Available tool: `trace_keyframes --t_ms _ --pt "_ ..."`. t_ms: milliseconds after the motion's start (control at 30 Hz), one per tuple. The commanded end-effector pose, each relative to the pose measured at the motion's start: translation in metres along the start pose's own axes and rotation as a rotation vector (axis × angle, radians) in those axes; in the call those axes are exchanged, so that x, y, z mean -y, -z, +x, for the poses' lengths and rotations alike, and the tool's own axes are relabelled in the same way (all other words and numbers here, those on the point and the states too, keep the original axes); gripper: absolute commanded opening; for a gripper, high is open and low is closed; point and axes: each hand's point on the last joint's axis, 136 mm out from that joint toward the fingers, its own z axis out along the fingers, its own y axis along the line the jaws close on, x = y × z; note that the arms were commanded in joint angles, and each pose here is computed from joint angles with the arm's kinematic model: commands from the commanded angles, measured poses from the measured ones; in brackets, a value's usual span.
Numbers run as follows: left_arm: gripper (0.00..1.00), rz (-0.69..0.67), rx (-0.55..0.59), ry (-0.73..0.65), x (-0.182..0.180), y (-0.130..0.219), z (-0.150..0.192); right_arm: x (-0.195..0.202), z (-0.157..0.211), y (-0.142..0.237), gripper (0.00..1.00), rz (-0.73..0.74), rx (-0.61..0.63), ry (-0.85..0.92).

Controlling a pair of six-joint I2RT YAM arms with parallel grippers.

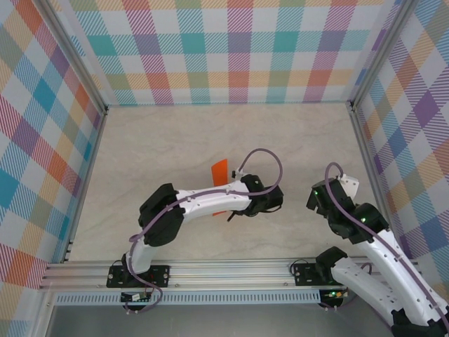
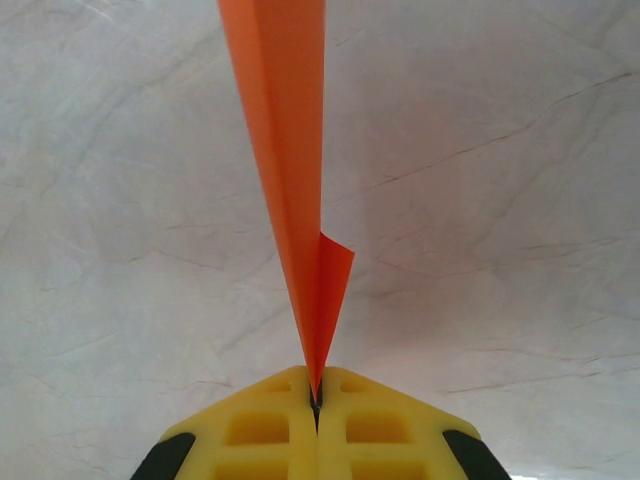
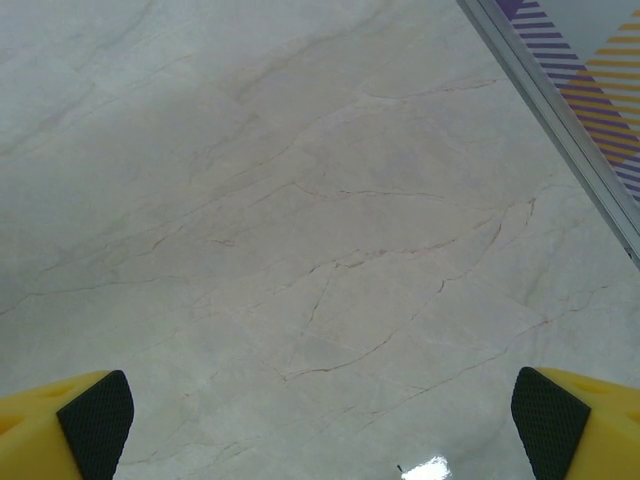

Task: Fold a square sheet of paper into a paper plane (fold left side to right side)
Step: Turn over the paper at the center of the table.

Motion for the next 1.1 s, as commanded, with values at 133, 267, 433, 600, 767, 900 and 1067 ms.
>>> trace_keyframes --t_ms 133,267,433,600,767,900,1067 --pt "0.00 -0.081 -0.092 -0.075 0.030 -0.021 0.011 0.009 -0.008 0.012 1.00 0.002 0.031 -0.054" --pt "0.00 -0.064 -0.127 -0.075 0.039 -0.032 0.017 0.004 -0.007 0.009 1.00 -0.005 0.017 -0.039" --pt "0.23 0.155 -0.202 -0.092 0.072 -0.023 0.021 0.001 -0.007 0.008 1.00 -0.003 0.010 -0.025" --pt "0.54 0.432 -0.199 -0.006 0.080 0.006 -0.002 -0.003 -0.011 0.010 1.00 -0.008 -0.005 0.002" --pt "0.72 0.624 -0.156 0.132 0.047 0.017 -0.027 -0.058 -0.010 0.012 0.99 -0.254 -0.052 0.067" --pt "0.87 0.702 -0.073 0.254 -0.004 0.014 -0.038 -0.140 0.005 0.015 0.90 -0.593 -0.189 0.110" --pt "0.97 0.849 -0.059 0.440 -0.055 -0.008 -0.029 -0.229 0.026 0.007 0.74 -0.890 -0.380 0.092"
